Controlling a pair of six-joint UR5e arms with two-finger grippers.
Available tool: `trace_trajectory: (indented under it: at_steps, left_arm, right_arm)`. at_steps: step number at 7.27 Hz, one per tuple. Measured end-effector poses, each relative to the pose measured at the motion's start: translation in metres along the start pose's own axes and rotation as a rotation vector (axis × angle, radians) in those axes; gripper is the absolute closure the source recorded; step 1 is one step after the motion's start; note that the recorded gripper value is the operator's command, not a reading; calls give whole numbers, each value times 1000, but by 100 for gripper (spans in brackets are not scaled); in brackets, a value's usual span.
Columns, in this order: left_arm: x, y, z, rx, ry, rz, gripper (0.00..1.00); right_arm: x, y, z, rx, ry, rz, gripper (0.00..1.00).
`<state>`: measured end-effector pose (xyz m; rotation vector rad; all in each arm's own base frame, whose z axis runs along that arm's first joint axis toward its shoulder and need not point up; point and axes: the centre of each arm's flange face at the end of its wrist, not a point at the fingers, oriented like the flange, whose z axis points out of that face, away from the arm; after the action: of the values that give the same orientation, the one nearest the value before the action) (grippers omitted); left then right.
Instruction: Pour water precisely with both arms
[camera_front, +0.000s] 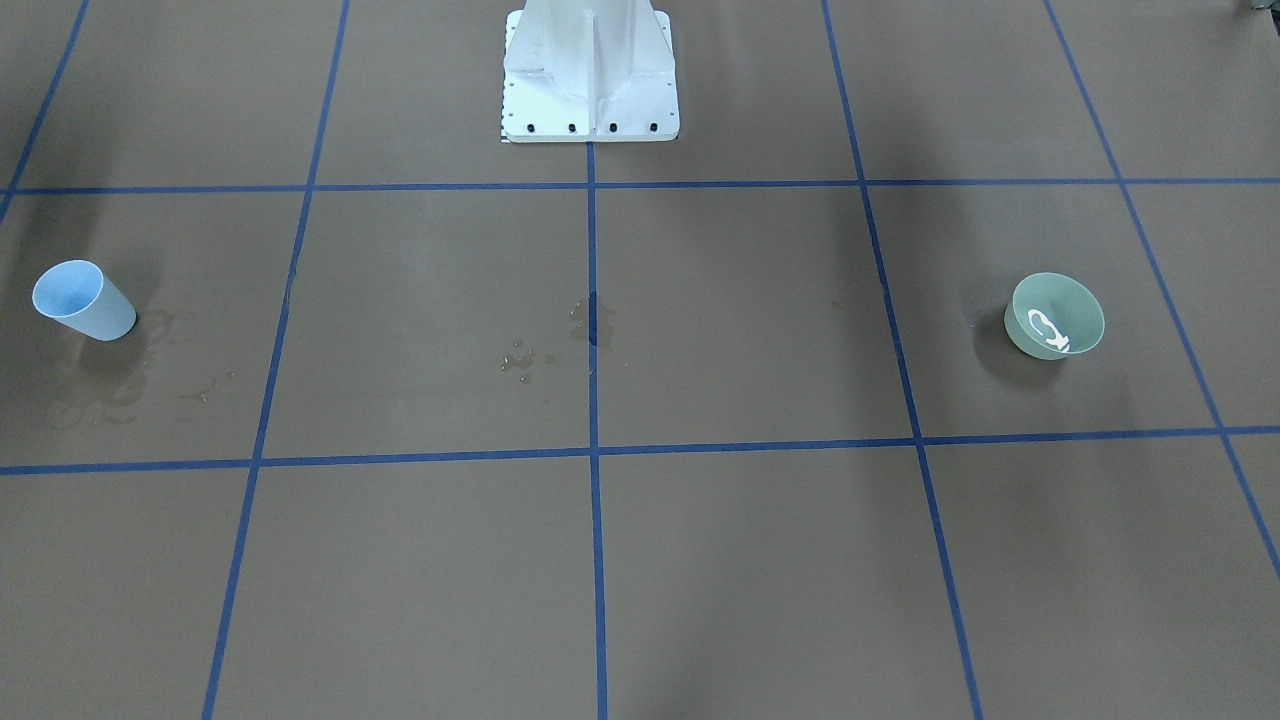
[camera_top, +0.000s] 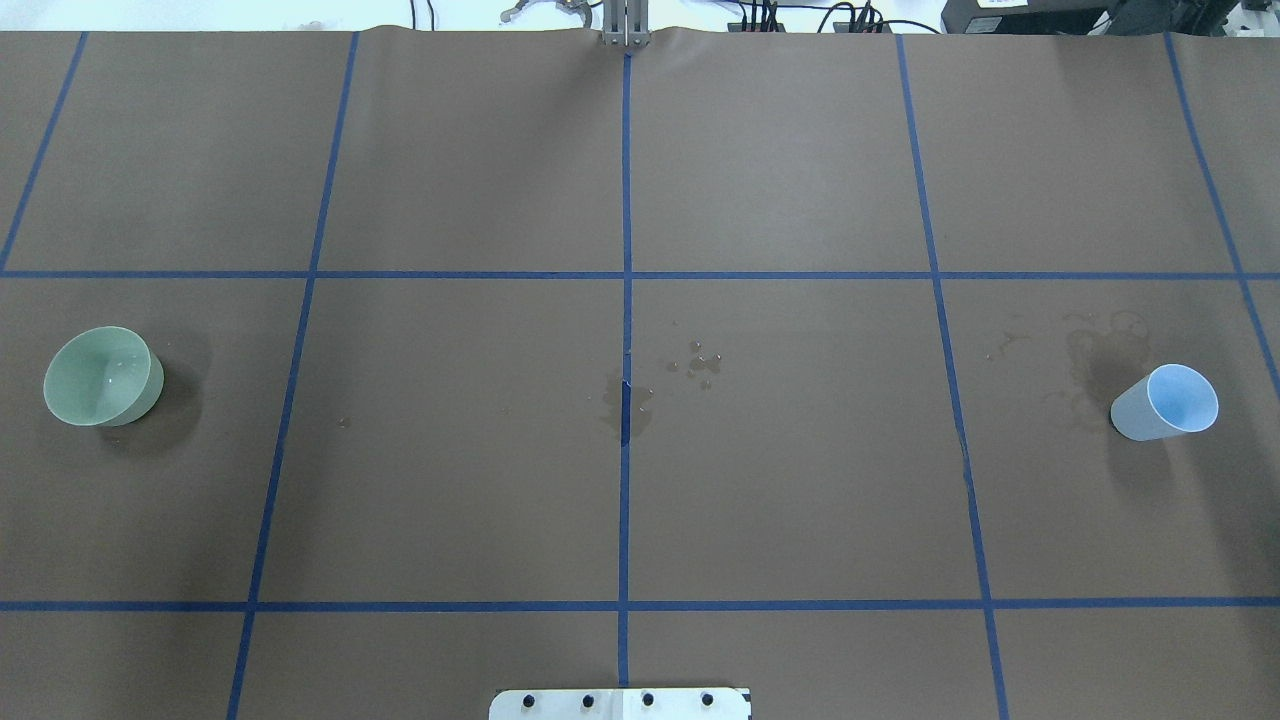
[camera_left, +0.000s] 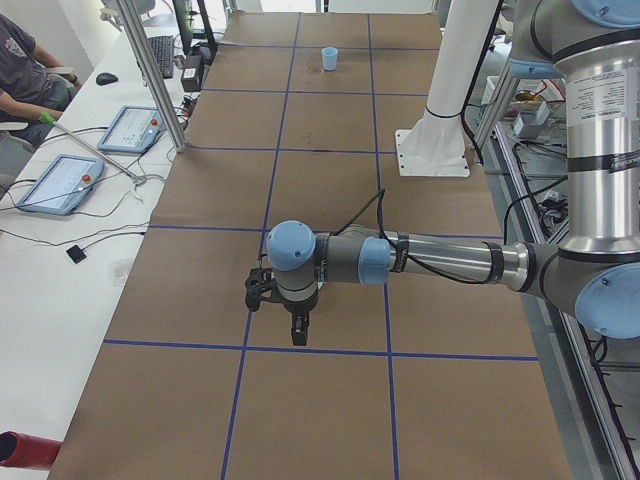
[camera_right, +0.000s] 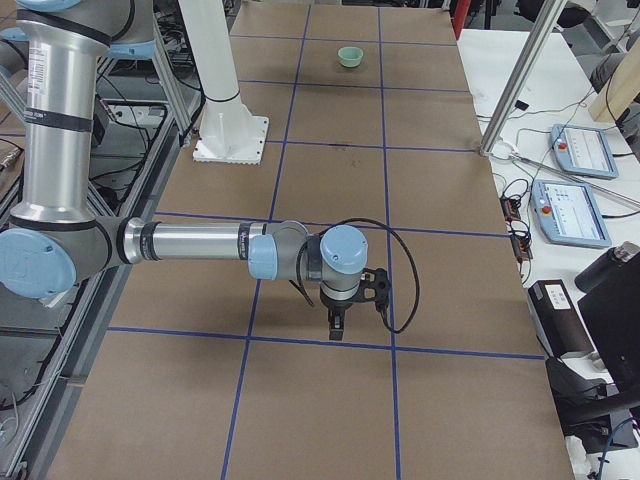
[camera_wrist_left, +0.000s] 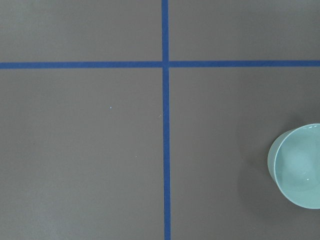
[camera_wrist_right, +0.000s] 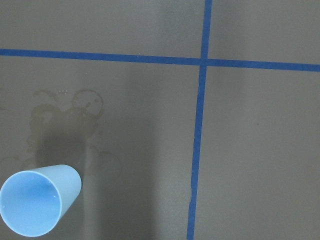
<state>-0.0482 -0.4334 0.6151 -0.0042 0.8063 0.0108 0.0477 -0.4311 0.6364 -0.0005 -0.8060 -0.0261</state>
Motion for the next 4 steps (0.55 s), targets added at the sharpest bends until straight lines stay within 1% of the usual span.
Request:
trace_trajectory:
  at_steps: [2, 4]
  left_arm:
    - [1, 3, -1, 0, 1, -2, 0]
    - [-7, 7, 7, -15, 6, -18, 0]
  right_arm:
    - [-1, 0, 3, -6, 8, -7, 0]
    - [-3, 0, 4, -5, 12, -13, 0]
